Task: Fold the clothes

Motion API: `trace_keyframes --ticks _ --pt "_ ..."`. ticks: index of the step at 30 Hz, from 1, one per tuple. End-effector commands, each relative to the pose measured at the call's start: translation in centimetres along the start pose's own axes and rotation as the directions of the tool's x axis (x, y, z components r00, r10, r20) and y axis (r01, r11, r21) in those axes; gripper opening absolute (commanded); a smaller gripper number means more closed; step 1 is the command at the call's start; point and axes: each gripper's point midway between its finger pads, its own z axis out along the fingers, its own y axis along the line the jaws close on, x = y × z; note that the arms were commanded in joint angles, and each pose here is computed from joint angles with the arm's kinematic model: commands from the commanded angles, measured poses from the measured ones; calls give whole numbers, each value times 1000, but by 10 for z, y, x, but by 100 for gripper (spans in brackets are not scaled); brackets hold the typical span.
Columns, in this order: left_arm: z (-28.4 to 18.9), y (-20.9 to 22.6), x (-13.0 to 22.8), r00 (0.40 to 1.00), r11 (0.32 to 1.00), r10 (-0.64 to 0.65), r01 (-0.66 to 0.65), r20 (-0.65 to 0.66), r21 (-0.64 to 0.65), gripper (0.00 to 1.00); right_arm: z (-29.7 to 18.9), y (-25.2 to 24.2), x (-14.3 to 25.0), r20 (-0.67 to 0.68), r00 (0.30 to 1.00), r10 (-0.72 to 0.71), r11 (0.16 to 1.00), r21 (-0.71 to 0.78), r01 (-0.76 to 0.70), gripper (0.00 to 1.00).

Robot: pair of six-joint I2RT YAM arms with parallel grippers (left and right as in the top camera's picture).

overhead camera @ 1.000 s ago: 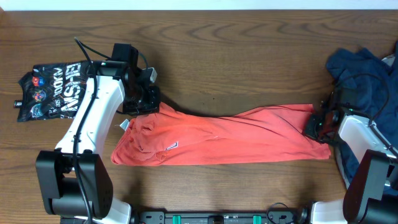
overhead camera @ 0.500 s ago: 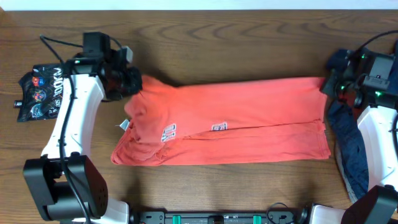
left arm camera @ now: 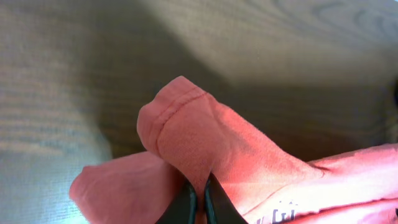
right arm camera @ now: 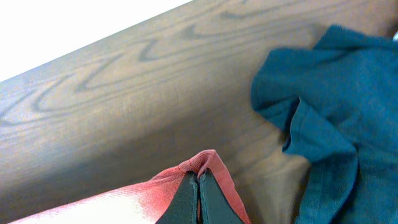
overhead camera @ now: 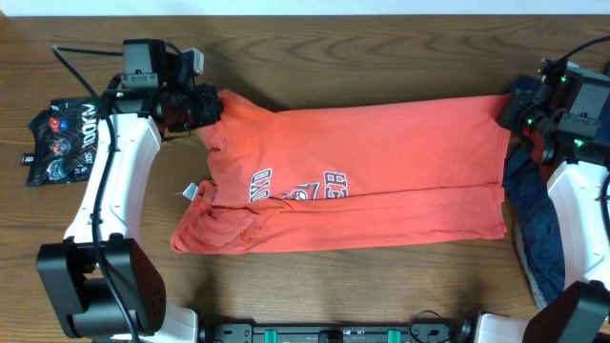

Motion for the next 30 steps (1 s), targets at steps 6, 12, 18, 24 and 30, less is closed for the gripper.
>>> trace_keyframes --ticks 6,12,18,24,30 --pt "-15 -14 -42 984 997 68 -74 165 29 6 26 -8 23 -86 996 -5 1000 24 7 1" --pt "-15 -29 -57 965 990 124 -137 230 45 6 34 -12 31 -112 994 0 999 35 4 1" --pt "-10 -60 -63 924 956 261 -287 279 57 6 33 -19 32 -115 993 2 997 77 7 1" --pt "-7 -68 -50 925 946 294 -317 241 65 6 31 -36 35 -123 992 6 986 168 15 1" --pt "-31 -69 -18 954 959 263 -274 145 64 6 25 -59 41 -143 990 19 962 273 21 1"
